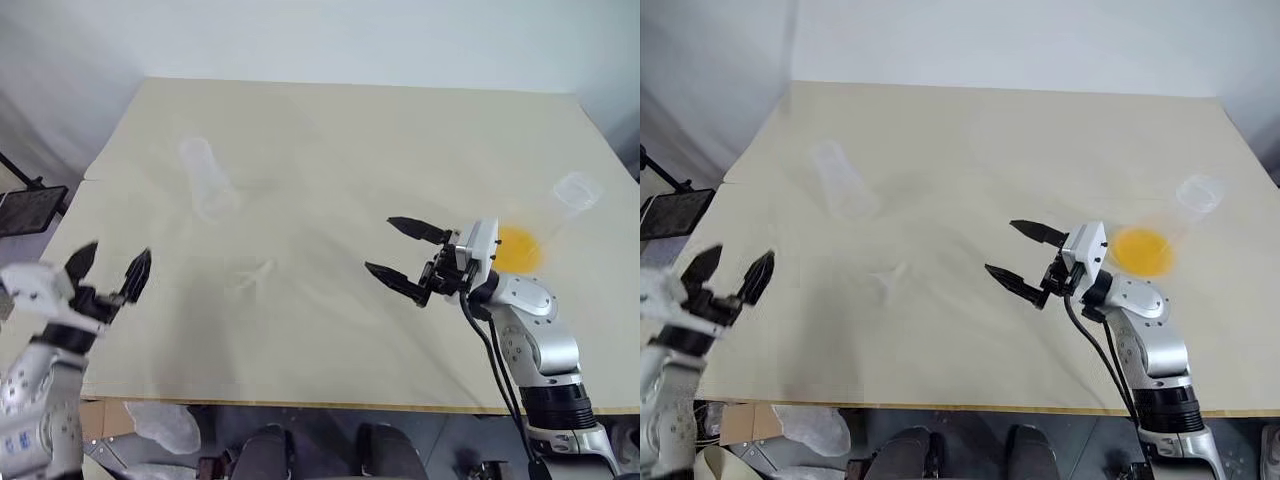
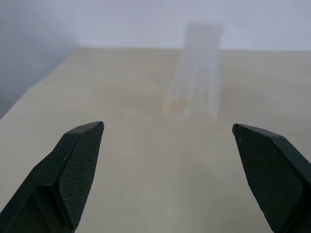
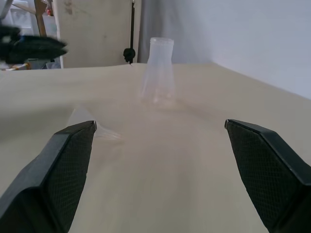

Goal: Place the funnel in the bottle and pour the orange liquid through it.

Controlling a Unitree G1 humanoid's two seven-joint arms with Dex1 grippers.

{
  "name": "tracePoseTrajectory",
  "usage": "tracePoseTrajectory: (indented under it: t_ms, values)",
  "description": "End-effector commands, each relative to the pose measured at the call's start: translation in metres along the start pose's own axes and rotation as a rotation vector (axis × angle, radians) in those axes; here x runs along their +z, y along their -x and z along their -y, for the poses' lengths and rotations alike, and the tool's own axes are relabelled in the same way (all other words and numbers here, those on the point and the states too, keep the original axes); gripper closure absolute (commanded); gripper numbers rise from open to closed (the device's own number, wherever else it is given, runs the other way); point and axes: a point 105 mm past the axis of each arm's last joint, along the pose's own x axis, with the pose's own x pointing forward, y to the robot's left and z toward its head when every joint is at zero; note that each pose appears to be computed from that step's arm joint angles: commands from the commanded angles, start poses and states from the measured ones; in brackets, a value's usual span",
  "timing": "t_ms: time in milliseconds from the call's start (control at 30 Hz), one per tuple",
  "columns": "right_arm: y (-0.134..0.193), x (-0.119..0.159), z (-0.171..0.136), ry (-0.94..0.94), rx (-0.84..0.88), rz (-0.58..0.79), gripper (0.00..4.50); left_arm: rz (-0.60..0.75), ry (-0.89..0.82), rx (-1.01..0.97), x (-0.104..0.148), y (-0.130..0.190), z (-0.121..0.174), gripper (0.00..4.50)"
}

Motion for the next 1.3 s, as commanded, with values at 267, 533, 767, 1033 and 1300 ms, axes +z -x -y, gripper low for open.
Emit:
tracePoseTrajectory:
  t_ms: [267,533,767,1033,1300]
  values:
    - [-0.007,-0.005,-0.01,0.029,0.038,0.008,0.05,-0.054,-0.065,-0.11,0.033,-0.104,0.009,0.0]
    - [-0.015,-0.005,-0.011,0.029,0.051,0.031,0.05,-0.089,-0.029,-0.156,0.027,-0.15,0.02,0.0]
    - [-0.019,-0.004,-0.012,0.028,0.044,0.048,0.05,-0.112,-0.033,-0.164,0.02,-0.173,0.016,0.0]
    - [-0.02,-0.005,-0.014,0.028,0.02,0.06,0.05,-0.052,0.002,-0.195,0.028,-0.194,0.021,0.0]
    - [-0.017,-0.006,-0.013,0.035,-0.017,0.062,0.0,-0.06,-0.01,-0.203,0.028,-0.202,0.026,1.23]
